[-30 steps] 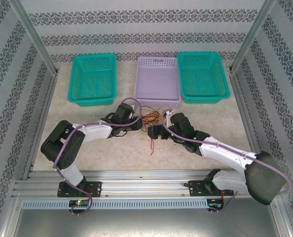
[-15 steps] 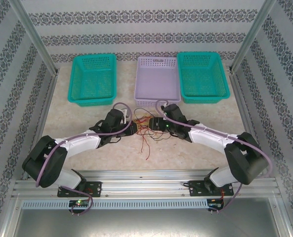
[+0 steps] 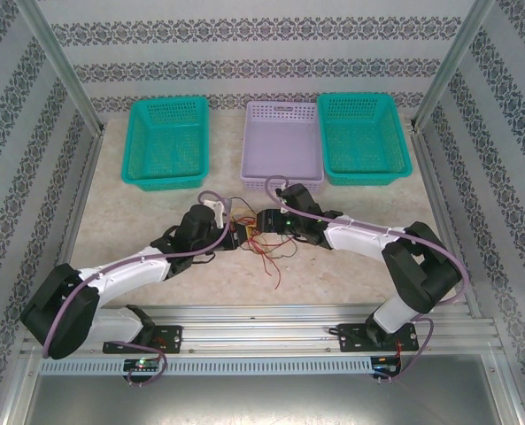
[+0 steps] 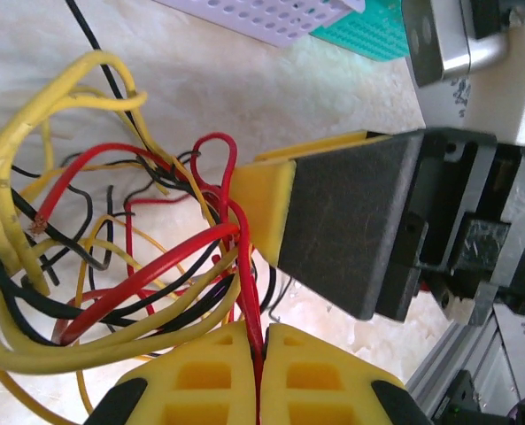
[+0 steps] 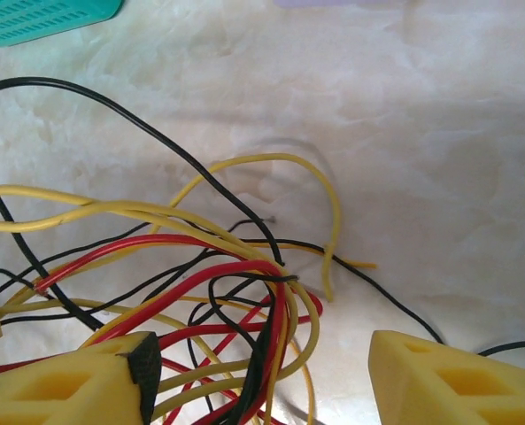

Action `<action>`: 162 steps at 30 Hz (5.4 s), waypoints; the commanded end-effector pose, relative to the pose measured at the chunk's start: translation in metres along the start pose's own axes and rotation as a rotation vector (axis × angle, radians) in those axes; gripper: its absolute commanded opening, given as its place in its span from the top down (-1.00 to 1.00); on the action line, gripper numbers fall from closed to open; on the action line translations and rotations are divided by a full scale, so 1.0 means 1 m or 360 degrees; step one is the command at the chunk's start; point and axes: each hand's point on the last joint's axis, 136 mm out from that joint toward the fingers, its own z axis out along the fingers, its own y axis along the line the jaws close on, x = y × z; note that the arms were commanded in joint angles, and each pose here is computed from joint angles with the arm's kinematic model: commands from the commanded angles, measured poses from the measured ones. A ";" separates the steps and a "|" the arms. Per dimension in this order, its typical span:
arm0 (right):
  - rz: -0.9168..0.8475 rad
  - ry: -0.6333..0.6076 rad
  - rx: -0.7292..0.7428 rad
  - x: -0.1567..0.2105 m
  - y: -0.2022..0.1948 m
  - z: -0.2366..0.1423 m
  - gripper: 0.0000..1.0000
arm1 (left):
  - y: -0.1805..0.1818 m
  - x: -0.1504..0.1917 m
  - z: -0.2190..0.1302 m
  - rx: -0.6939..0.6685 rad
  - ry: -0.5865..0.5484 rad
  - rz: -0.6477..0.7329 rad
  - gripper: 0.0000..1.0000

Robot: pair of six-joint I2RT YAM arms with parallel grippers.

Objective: Untangle the cables

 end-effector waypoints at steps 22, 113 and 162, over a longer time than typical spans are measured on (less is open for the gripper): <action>-0.0352 -0.0095 -0.0509 -0.035 0.041 -0.075 -0.52 | -0.018 0.008 -0.022 -0.0160 0.0107 0.0710 1.00; 0.0576 -0.0981 0.0899 -0.063 -0.190 -0.275 1.00 | 0.090 -0.049 -0.122 -0.1269 -0.0215 0.0367 1.00; 0.0537 -0.0904 0.0182 -0.090 -0.118 -0.241 1.00 | 0.099 -0.051 -0.118 -0.1019 -0.0211 -0.0074 -0.54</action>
